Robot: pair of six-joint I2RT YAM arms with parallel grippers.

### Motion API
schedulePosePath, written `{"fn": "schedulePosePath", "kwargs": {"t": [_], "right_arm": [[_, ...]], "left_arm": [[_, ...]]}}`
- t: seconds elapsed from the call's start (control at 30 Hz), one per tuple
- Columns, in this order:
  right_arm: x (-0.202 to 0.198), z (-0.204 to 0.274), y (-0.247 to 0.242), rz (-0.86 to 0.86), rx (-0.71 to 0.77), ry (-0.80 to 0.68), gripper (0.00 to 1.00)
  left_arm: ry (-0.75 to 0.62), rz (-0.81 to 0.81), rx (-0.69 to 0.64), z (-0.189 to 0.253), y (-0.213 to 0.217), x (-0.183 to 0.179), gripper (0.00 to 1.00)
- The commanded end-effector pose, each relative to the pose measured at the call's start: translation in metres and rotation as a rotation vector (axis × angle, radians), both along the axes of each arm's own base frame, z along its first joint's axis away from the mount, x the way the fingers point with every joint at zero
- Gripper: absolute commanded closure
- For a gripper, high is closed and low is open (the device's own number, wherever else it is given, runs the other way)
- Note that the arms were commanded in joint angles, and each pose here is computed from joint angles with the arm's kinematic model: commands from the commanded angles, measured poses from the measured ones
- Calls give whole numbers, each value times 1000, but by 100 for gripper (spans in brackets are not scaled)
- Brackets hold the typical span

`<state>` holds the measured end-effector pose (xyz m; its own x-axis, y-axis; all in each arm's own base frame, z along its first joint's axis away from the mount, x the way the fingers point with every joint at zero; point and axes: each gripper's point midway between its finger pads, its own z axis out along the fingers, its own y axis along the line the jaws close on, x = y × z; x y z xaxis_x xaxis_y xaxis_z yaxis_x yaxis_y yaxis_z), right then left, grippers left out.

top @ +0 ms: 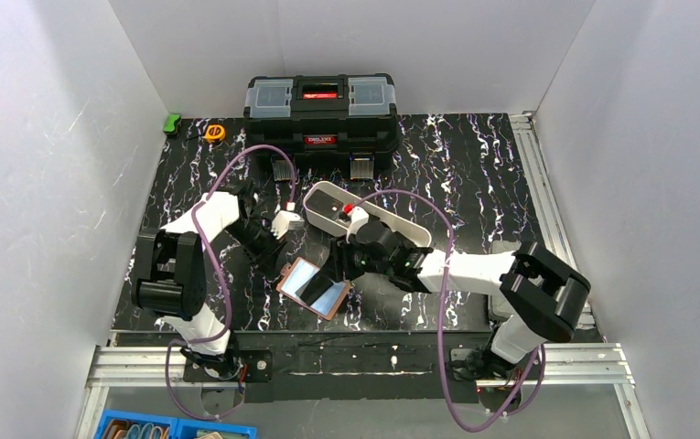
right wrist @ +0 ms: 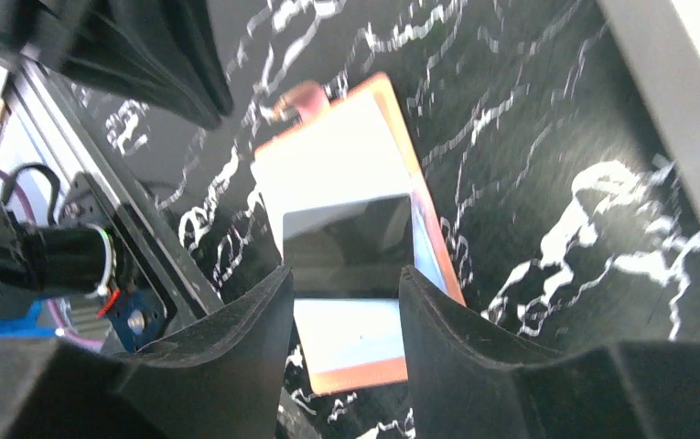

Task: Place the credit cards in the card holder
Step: Insert the credit card into the card holder.

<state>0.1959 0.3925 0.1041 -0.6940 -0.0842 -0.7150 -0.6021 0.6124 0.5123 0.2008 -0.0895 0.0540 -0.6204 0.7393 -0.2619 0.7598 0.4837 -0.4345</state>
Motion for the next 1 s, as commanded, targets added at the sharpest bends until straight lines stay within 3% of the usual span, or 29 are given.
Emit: {"fn": "schedulePosePath", "kwargs": {"t": [0.0,0.57,0.97], "right_arm": [[-27,-27,0,54,7,139,48],[-34,-46,11,119,23,231,52],[-28,-52,5,85,-15,227,51]], "left_arm": [[12,-25,-97,20,-21,-10,87],[-63,-70,26,-25,-23,25,91],[-44,-62,1,-30,-33,21,92]]}}
